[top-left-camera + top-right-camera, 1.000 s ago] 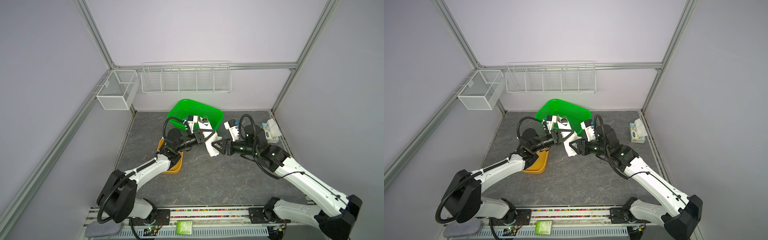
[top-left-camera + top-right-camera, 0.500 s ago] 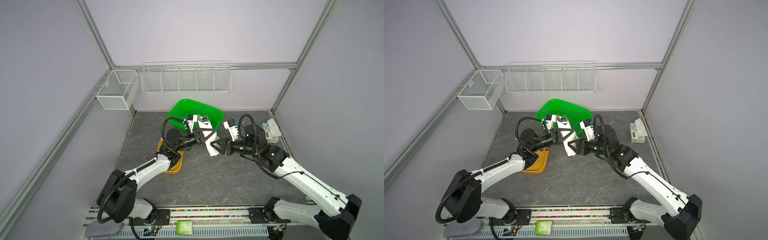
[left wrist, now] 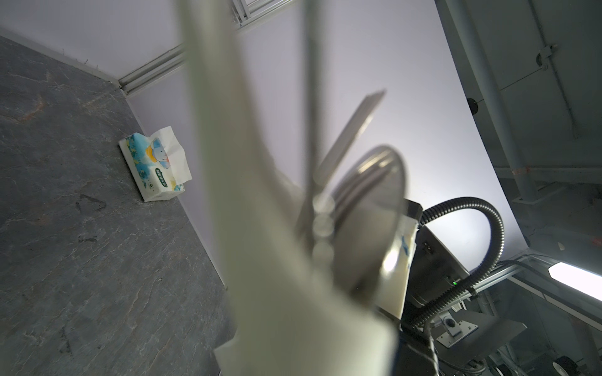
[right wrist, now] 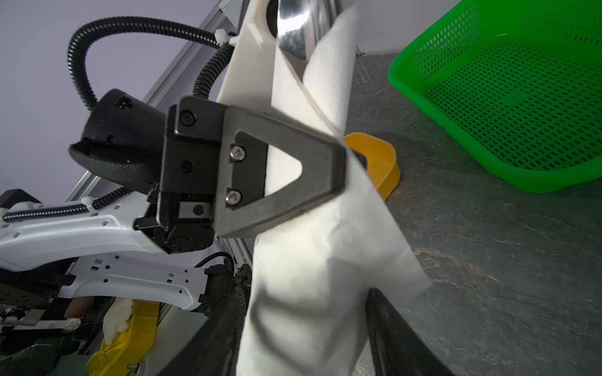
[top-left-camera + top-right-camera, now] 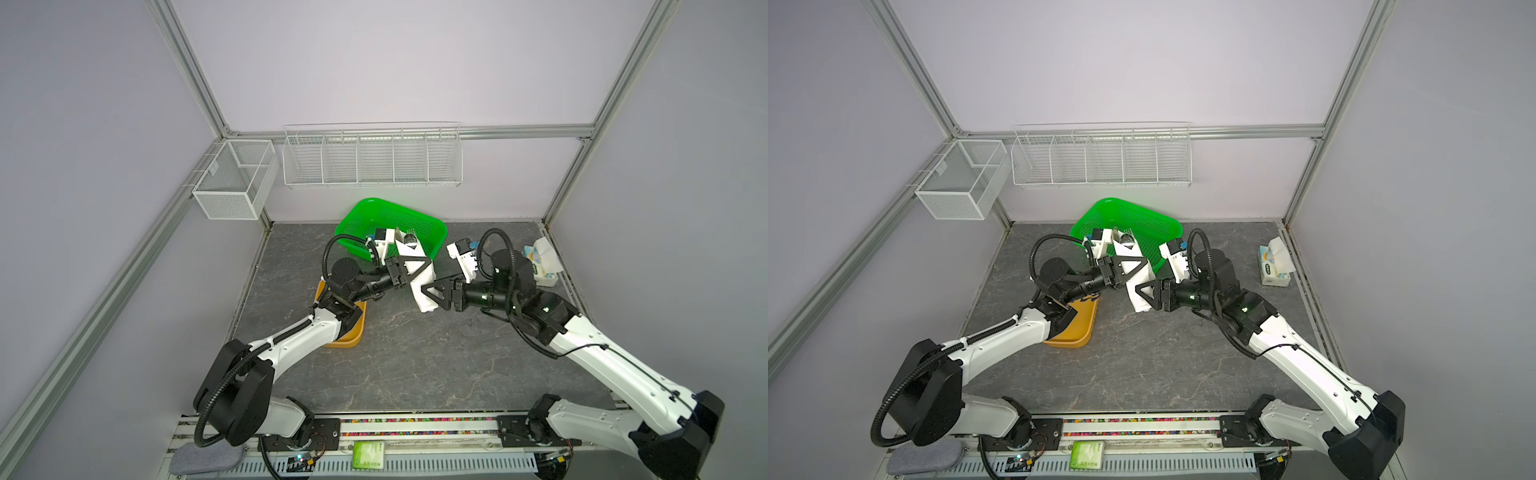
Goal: Place the utensils on the paper napkin and roll it up
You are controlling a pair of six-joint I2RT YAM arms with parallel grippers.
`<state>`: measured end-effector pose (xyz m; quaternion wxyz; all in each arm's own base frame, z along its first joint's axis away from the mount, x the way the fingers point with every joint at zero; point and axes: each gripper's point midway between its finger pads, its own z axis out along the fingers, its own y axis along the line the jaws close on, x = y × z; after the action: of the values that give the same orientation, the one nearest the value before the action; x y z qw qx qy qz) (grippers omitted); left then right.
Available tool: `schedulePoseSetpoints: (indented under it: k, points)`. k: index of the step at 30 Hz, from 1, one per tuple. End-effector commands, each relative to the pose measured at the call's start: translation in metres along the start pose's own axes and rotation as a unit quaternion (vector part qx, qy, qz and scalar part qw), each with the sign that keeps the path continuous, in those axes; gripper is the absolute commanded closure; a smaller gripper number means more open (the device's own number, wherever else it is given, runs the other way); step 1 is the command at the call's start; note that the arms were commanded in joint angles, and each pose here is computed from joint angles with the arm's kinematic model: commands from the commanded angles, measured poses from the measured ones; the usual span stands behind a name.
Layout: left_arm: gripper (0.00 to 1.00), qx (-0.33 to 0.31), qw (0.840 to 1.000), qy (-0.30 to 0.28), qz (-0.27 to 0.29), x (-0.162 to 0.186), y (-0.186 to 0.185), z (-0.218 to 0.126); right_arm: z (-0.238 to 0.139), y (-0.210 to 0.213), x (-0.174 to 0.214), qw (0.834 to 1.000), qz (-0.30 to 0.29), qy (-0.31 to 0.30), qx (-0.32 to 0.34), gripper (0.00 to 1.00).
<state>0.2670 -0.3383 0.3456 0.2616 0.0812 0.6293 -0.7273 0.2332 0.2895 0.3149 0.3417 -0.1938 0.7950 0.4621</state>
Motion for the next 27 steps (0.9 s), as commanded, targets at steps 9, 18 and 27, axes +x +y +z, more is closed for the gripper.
schedulePoseSetpoints:
  k: [9, 18, 27]
  points:
    - [1.00, 0.000, 0.999, -0.022, 0.033, -0.014, -0.015, 0.000, -0.035, 0.016, -0.001, 1.000, -0.009, -0.025, 0.002, 0.40]
    - [1.00, -0.014, 0.999, -0.024, 0.027, -0.014, -0.007, 0.000, -0.032, 0.033, -0.002, 0.999, -0.018, -0.013, -0.032, 0.62]
    - [1.00, -0.010, 0.999, -0.026, 0.029, -0.016, -0.012, 0.000, -0.012, 0.010, 0.025, 0.999, -0.007, 0.043, -0.002, 0.77]
